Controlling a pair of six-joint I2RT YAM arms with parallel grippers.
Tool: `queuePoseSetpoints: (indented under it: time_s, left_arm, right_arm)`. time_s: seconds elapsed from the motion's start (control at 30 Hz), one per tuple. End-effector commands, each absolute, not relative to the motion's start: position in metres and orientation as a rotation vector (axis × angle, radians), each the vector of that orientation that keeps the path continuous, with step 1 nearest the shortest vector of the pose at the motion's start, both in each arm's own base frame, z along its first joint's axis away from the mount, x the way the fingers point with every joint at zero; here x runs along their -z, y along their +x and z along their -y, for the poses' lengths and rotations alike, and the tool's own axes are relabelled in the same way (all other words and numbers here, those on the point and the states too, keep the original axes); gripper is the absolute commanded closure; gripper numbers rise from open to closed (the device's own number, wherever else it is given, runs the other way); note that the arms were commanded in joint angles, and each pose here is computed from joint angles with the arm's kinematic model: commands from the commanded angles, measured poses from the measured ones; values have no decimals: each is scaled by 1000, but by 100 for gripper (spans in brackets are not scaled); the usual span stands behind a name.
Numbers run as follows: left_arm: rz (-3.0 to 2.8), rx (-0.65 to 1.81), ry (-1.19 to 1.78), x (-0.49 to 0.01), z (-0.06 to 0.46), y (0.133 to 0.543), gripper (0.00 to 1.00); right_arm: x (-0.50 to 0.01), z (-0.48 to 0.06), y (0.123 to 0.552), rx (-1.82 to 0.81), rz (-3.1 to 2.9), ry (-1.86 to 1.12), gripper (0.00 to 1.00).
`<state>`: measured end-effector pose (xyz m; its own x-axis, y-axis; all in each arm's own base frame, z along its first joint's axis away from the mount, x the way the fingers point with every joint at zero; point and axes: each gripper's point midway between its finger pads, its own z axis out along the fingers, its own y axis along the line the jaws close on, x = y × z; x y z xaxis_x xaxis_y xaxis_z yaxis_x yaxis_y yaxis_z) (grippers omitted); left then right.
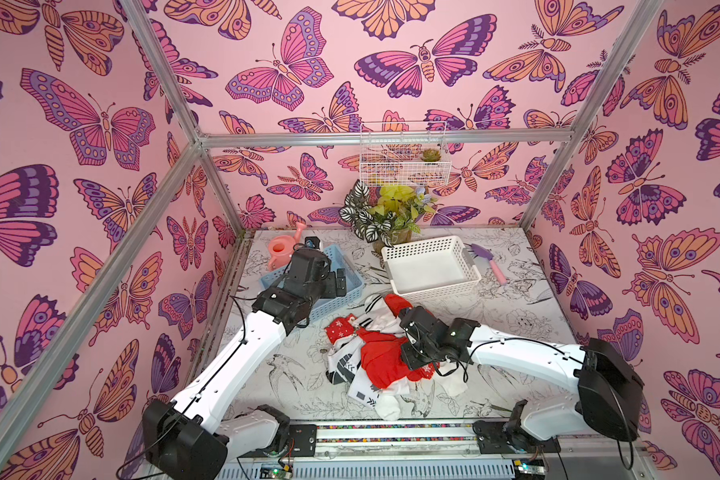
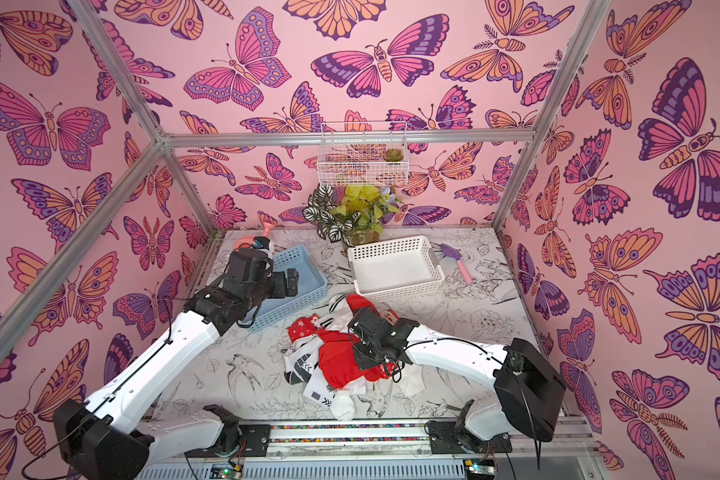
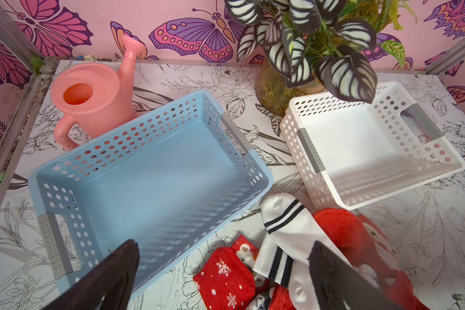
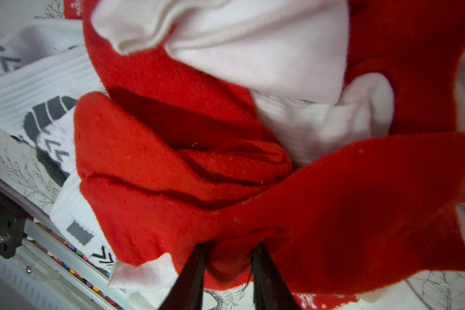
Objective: Sort the socks into the basket by color
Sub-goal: Pick up the sock at the center of the board.
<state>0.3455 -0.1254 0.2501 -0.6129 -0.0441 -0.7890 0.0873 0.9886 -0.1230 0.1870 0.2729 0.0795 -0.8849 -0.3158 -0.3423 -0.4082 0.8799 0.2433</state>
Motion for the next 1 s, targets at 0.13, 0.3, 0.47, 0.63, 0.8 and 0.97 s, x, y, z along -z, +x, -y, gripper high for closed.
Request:
queuePoseSetpoints:
  time_s: [0.13,0.3,0.47,0.63,0.8,0.97]
  left_arm:
    - [-2223,170,34,-246,124,345,0]
    - [-2225,172,37,-246,125,346,0]
    - [-2224,175,36,-246,125,346,0]
    - [-2225,174,37,-246,125,346,0]
    - [-2220,177,37,-248,125,345,0]
    - [-2217,182,36,-249,126,345,0]
  right_arm:
    - [-100,-279,189,-471,-2716,-563,91]
    - [-111,-273,185,-474,-2712,-574,99]
    - [-128,-265,182,-472,-2689,-576,100]
    - [-145,-260,183,-451,-2666,-592,100]
    - [-162,-255,187,-416,-2629,-597,100]
    - [-178,-249,195,-373,-2571,-597,100]
